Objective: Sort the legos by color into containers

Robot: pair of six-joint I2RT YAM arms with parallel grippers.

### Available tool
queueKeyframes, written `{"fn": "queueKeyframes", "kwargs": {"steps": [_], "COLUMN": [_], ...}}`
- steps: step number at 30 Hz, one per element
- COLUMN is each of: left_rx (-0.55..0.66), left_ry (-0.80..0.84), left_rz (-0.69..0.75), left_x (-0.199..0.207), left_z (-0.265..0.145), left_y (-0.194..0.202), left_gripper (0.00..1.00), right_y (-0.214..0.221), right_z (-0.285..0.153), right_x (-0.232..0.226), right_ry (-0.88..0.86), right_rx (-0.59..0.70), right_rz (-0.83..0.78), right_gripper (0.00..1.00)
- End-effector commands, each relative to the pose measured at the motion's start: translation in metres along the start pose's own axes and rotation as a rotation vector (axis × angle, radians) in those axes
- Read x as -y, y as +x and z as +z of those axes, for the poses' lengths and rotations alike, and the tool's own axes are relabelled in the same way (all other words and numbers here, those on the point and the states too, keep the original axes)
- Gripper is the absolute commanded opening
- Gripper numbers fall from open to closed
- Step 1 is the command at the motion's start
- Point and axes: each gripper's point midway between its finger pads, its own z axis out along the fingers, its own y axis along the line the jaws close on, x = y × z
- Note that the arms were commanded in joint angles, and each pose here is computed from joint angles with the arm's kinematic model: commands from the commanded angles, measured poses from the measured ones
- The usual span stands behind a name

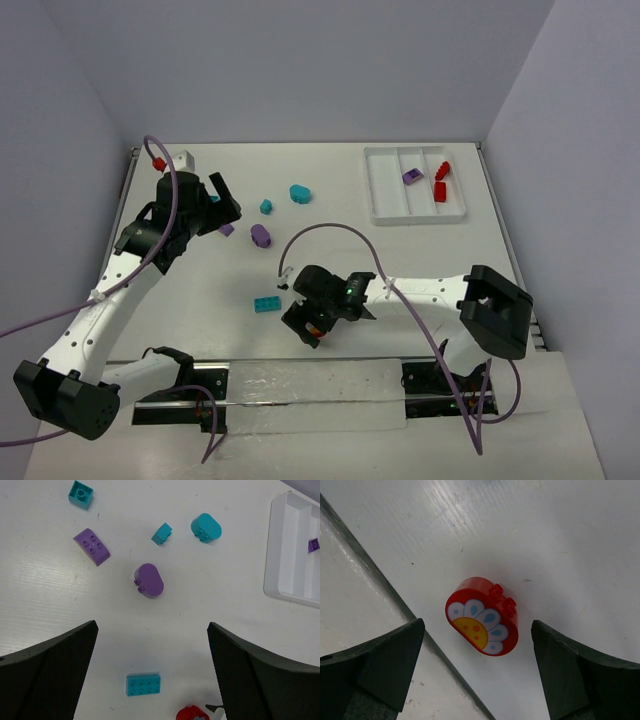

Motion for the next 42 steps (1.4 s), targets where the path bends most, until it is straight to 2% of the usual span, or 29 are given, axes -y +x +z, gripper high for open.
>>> {"fn": "queueKeyframes", "kwargs": {"steps": [1, 8, 15, 20, 26, 33, 38, 42], "left_rx": [0.032, 0.031, 0.035, 0.042, 0.051, 0.032, 0.038, 0.057], "left_ry": [0.043, 0.056, 0.064, 0.056, 0.056, 0.032, 0.031, 0.001], "left_rz": [-0.011, -0.018, -0.018, -0.013, -0.021, -0.032, -0.041, -0.109], "left_x": [0.010, 0.013, 0.017, 0.016, 0.014, 0.011, 0.009, 0.006], "left_z": [-0.010, -0.011, -0.012, -0.013, -0.016, -0.016, -0.017, -0.017], "left_y": [-0.013, -0.014, -0.018, -0.020, -0.020, -0.018, -0.017, -0.021], "left_gripper": [0.99, 0.99, 0.99, 0.99, 0.99, 0.99, 0.99, 0.99], "right_y": [0.010, 0.008, -0.006, -0.019, -0.031, -0.056, -0.078, -0.090], "right_z": [0.008, 0.019, 0.024, 0.026, 0.020, 0.001, -0.027, -0.058], "right_x": [0.000, 0.019, 0.031, 0.032, 0.039, 0.081, 0.113, 0.152], "right_ry": [0.015, 0.151, 0.242, 0.240, 0.261, 0.242, 0.262, 0.318], "right_rx": [-0.034, -0.059, -0.019, 0.030, 0.078, 0.193, 0.294, 0.371], "right_rz": [-0.046, 0.012, 0.125, 0.202, 0.267, 0.475, 0.587, 0.686], "right_gripper": [0.94, 0.90, 0.61, 0.50, 0.48, 0.48, 0.48, 0.48]}}
